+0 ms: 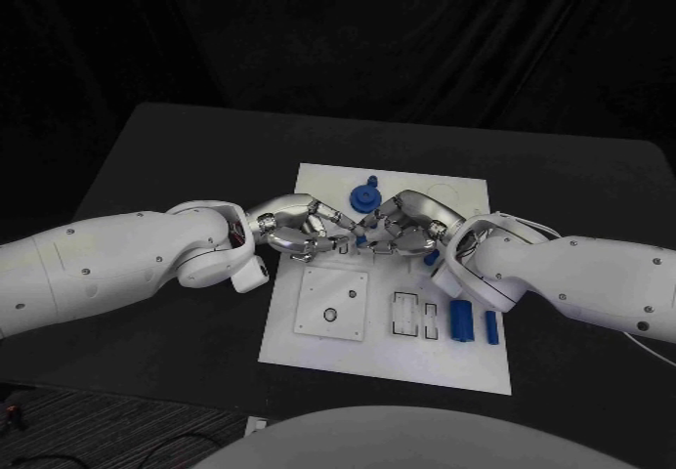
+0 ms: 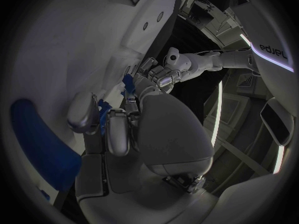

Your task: Assemble the parts on the task board

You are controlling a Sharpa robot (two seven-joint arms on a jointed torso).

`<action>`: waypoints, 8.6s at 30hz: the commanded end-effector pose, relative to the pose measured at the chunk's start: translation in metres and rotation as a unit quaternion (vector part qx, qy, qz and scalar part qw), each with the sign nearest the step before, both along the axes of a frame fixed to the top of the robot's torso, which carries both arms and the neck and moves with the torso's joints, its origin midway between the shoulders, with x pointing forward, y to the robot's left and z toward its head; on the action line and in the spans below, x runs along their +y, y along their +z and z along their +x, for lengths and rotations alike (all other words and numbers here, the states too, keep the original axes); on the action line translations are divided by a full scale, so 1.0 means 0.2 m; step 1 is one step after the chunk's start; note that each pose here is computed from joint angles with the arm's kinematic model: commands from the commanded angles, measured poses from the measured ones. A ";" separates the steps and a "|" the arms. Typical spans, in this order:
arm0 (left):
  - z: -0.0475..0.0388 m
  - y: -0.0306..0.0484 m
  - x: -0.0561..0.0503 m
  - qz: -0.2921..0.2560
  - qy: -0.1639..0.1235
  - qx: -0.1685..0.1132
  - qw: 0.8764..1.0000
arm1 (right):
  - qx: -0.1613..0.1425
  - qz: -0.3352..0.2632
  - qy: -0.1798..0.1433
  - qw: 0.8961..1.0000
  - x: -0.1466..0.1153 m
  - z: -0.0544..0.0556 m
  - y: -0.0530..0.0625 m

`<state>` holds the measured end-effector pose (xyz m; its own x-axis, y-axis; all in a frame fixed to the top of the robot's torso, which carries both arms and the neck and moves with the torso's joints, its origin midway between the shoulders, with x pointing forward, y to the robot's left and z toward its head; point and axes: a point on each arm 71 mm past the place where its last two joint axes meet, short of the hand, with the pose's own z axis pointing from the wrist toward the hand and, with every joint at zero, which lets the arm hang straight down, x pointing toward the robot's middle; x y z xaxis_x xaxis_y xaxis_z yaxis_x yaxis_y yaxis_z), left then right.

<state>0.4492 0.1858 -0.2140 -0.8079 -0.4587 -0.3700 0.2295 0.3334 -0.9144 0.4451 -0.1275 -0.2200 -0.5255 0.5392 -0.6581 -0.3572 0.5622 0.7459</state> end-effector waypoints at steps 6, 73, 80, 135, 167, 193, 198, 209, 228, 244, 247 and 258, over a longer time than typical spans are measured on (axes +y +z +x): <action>-0.006 0.004 -0.01 -0.010 -0.008 0.001 1.000 | 0.002 -0.007 0.001 1.000 0.00 0.00 -0.01; -0.006 0.011 0.06 -0.015 0.006 -0.007 1.000 | -0.063 -0.087 0.020 0.994 -0.02 0.01 -0.01; -0.004 0.010 0.06 -0.014 0.007 -0.007 1.000 | -0.072 -0.080 0.018 0.994 -0.03 0.01 -0.01; 0.210 0.401 -0.05 0.370 0.120 0.084 0.917 | -0.188 -0.132 -0.100 0.968 -0.55 0.11 0.54; 0.267 0.345 -0.36 0.436 0.124 0.092 0.886 | -0.237 -0.168 -0.128 0.948 -0.63 0.05 0.49; 0.227 0.181 -0.34 0.443 0.119 0.124 0.880 | -0.241 -0.158 -0.127 0.949 -0.64 0.02 0.44; 0.226 0.163 -0.35 0.441 0.118 0.126 0.881 | -0.241 -0.158 -0.127 0.949 -0.64 0.02 0.43; 0.236 0.129 -0.37 0.434 0.118 0.127 0.884 | -0.241 -0.157 -0.125 0.950 -0.64 0.02 0.42; 0.239 0.108 -0.39 0.429 0.115 0.128 0.887 | -0.236 -0.158 -0.124 0.951 -0.64 0.02 0.39; 0.230 0.112 -0.37 0.420 0.125 0.127 0.890 | -0.232 -0.161 -0.129 0.951 -0.66 0.01 0.37; 0.223 0.114 -0.37 0.421 0.124 0.127 0.890 | -0.231 -0.161 -0.130 0.951 -0.66 0.01 0.37; 0.207 0.130 -0.37 0.426 0.115 0.126 0.889 | -0.228 -0.164 -0.131 0.951 -0.67 0.02 0.37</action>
